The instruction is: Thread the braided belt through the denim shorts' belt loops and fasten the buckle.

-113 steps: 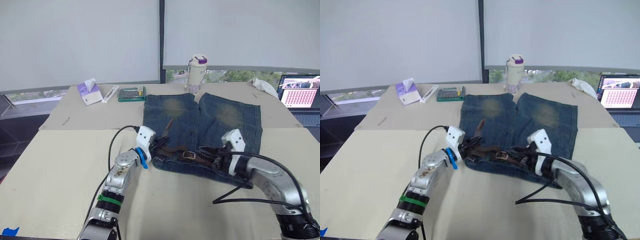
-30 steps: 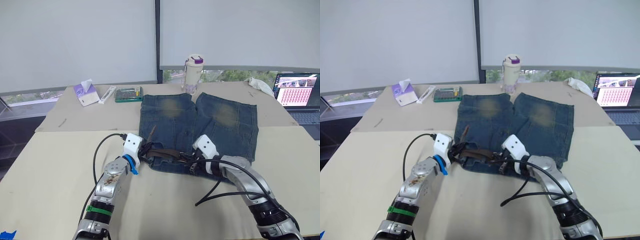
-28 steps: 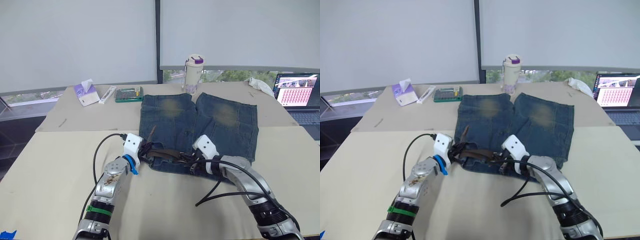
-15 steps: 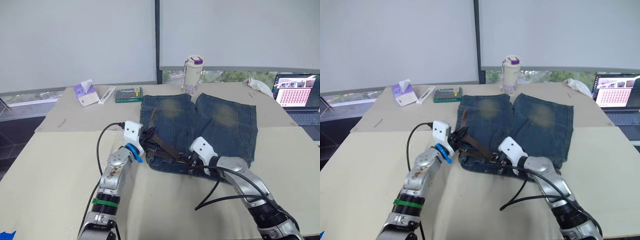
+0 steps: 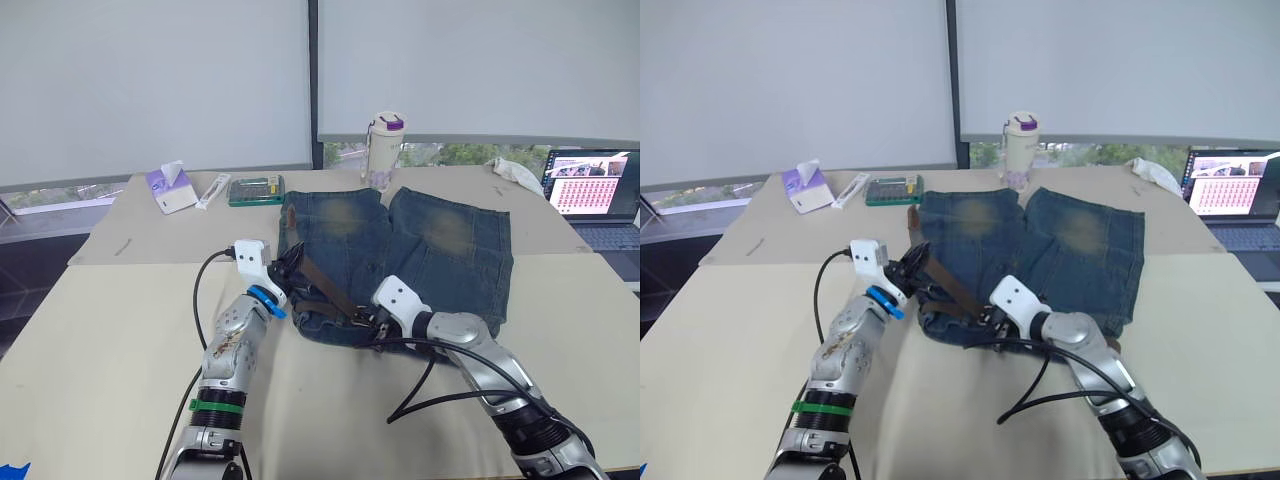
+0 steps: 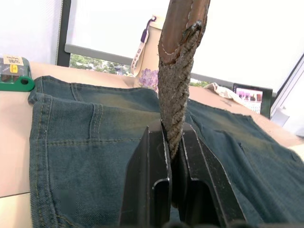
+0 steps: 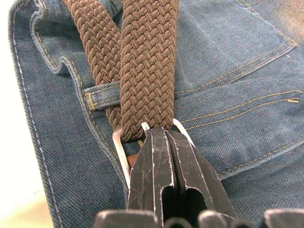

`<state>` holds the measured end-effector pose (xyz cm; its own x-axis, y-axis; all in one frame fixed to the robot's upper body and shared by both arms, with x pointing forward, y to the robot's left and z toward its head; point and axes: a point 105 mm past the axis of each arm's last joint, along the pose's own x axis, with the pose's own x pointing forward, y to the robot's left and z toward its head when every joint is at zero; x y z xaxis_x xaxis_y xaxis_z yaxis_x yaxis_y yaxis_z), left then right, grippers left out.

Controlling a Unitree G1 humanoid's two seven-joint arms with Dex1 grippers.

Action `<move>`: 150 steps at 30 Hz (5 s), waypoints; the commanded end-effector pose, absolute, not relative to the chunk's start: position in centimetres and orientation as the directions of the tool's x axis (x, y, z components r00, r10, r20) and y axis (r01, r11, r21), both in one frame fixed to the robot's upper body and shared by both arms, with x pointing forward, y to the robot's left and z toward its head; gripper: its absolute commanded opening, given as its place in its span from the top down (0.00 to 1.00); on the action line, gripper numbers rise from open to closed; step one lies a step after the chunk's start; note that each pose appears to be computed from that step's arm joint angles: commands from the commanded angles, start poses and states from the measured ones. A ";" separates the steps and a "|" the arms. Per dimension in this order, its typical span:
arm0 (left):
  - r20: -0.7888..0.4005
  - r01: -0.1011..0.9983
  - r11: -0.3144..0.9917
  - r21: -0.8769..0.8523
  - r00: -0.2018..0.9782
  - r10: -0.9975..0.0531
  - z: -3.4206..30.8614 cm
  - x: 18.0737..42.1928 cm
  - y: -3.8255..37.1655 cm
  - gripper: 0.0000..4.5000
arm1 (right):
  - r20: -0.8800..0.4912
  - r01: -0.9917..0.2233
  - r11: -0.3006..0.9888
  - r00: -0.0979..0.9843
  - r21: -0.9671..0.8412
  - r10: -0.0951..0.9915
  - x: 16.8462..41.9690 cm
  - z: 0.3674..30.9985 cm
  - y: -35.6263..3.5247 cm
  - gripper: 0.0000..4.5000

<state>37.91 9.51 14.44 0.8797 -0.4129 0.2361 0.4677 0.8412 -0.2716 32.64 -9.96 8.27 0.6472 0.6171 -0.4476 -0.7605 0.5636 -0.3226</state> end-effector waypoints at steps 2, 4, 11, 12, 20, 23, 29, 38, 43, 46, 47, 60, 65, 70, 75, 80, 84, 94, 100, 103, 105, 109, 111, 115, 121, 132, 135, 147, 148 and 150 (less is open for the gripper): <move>0.344 0.479 0.853 -0.208 0.852 -0.394 17.9 37.7 10.4 1.00 | -0.586 -0.772 0.586 0.601 -0.248 0.544 31.8 4.3 -11.4 1.00; 0.330 0.513 0.838 -0.187 0.836 -0.438 17.5 37.4 9.5 1.00 | -0.560 -0.767 0.590 0.614 -0.254 0.557 32.0 4.8 -11.2 1.00; 0.298 0.714 0.690 -0.121 0.689 -0.661 17.0 35.2 4.7 1.00 | -0.415 -0.686 0.693 0.710 -0.221 0.570 33.1 8.4 -11.9 1.00; 0.310 0.740 0.659 -0.132 0.663 -0.682 17.3 34.9 4.0 1.00 | -0.383 -0.671 0.708 0.727 -0.219 0.570 33.2 9.2 -12.2 1.00; 0.343 0.825 0.542 -0.159 0.561 -0.754 18.2 34.0 1.3 1.00 | -0.267 -0.598 0.783 0.793 -0.173 0.547 32.9 11.7 -13.5 1.00; 0.337 0.821 0.548 -0.161 0.568 -0.751 18.0 34.2 1.4 1.00 | -0.261 -0.586 0.791 0.803 -0.178 0.536 32.7 11.9 -13.8 1.00; 0.292 0.681 0.692 -0.238 0.730 -0.618 17.2 37.2 4.8 1.00 | -0.278 -0.597 0.783 0.792 -0.173 0.543 32.2 11.1 -13.3 1.00; 0.193 0.566 0.802 -0.189 0.822 -0.535 15.1 38.5 8.4 1.00 | -0.304 -0.655 0.731 0.748 -0.190 0.590 32.2 10.0 -11.6 1.00; 0.182 0.569 0.802 -0.183 0.821 -0.541 14.6 38.2 8.2 1.00 | -0.282 -0.677 0.711 0.732 -0.193 0.620 32.7 10.4 -10.7 1.00; 0.179 0.566 0.803 -0.188 0.823 -0.538 14.5 37.9 8.1 1.00 | -0.285 -0.691 0.697 0.719 -0.193 0.634 32.8 10.4 -10.3 1.00; 0.178 0.563 0.804 -0.190 0.826 -0.535 14.5 37.9 8.1 1.00 | -0.287 -0.695 0.693 0.714 -0.190 0.638 32.8 10.4 -10.2 1.00; 0.166 0.521 0.827 -0.210 0.853 -0.495 14.0 38.1 9.0 1.00 | -0.296 -0.682 0.710 0.725 -0.175 0.623 32.6 10.2 -10.6 1.00; 0.165 0.518 0.829 -0.212 0.855 -0.492 13.9 38.2 9.0 1.00 | -0.324 -0.675 0.716 0.727 -0.178 0.605 32.3 9.9 -10.9 1.00; 0.169 0.516 0.829 -0.215 0.856 -0.489 14.0 38.2 8.9 1.00 | -0.368 -0.671 0.725 0.721 -0.159 0.587 31.5 9.1 -9.6 1.00; 0.170 0.515 0.829 -0.215 0.856 -0.488 14.0 38.2 8.9 1.00 | -0.408 -0.636 0.759 0.735 -0.139 0.541 31.1 7.9 -9.8 1.00; 0.172 0.520 0.827 -0.216 0.854 -0.492 14.1 38.2 8.7 1.00 | -0.444 -0.616 0.776 0.738 -0.136 0.508 31.0 6.8 -10.2 1.00; 0.201 0.524 0.825 -0.213 0.850 -0.488 15.0 38.5 8.6 1.00 | -0.472 -0.585 0.800 0.748 -0.134 0.467 31.2 5.7 -9.8 1.00; 0.440 0.620 0.744 -0.249 0.757 -0.483 20.7 37.1 8.2 1.00 | -0.505 -0.529 0.810 0.786 -0.252 0.356 31.9 3.7 -10.3 1.00; 0.436 0.583 0.761 -0.285 0.786 -0.438 21.0 37.4 9.0 1.00 | -0.531 -0.540 0.774 0.785 -0.331 0.320 31.8 2.8 -10.3 1.00; 0.429 0.576 0.763 -0.295 0.793 -0.432 20.8 37.4 9.2 1.00 | -0.548 -0.556 0.751 0.775 -0.357 0.314 31.4 2.2 -10.0 1.00; 0.424 0.568 0.761 -0.313 0.801 -0.423 20.8 37.3 9.4 1.00 | -0.563 -0.570 0.724 0.769 -0.388 0.303 31.0 1.6 -9.8 1.00; 0.412 0.558 0.764 -0.324 0.810 -0.417 20.7 37.2 9.5 1.00 | -0.581 -0.586 0.697 0.759 -0.414 0.293 30.5 0.7 -9.6 1.00; 0.412 0.550 0.762 -0.342 0.816 -0.404 20.8 37.2 9.7 1.00 | -0.591 -0.595 0.675 0.755 -0.437 0.283 30.2 0.3 -9.7 1.00; 0.417 0.549 0.755 -0.359 0.818 -0.396 21.1 37.2 9.8 1.00 | -0.604 -0.604 0.662 0.747 -0.444 0.277 29.9 -0.3 -9.5 1.00; 0.421 0.559 0.746 -0.362 0.812 -0.404 21.3 37.1 9.8 1.00 | -0.607 -0.605 0.660 0.746 -0.445 0.275 29.9 -0.7 -9.4 1.00; 0.405 0.712 0.636 -0.296 0.697 -0.592 20.7 35.7 5.5 1.00 | -0.561 -0.567 0.699 0.778 -0.435 0.282 30.7 0.0 -9.8 1.00; 0.444 0.805 0.518 -0.288 0.592 -0.672 21.8 34.8 2.9 1.00 | -0.566 -0.570 0.698 0.775 -0.434 0.281 30.6 -0.2 -9.8 1.00; 0.447 0.982 0.047 -0.185 0.126 -0.886 23.6 29.8 -6.2 1.00 | -0.576 -0.579 0.686 0.768 -0.441 0.278 30.6 -0.6 -9.8 1.00; 0.452 0.982 0.033 -0.187 0.116 -0.884 23.6 29.6 -6.3 1.00 | -0.576 -0.577 0.686 0.769 -0.442 0.276 30.6 -0.6 -9.8 1.00; 0.460 0.980 0.033 -0.196 0.121 -0.880 23.5 29.5 -6.2 1.00 | -0.574 -0.572 0.690 0.773 -0.444 0.270 30.6 -0.6 -9.9 1.00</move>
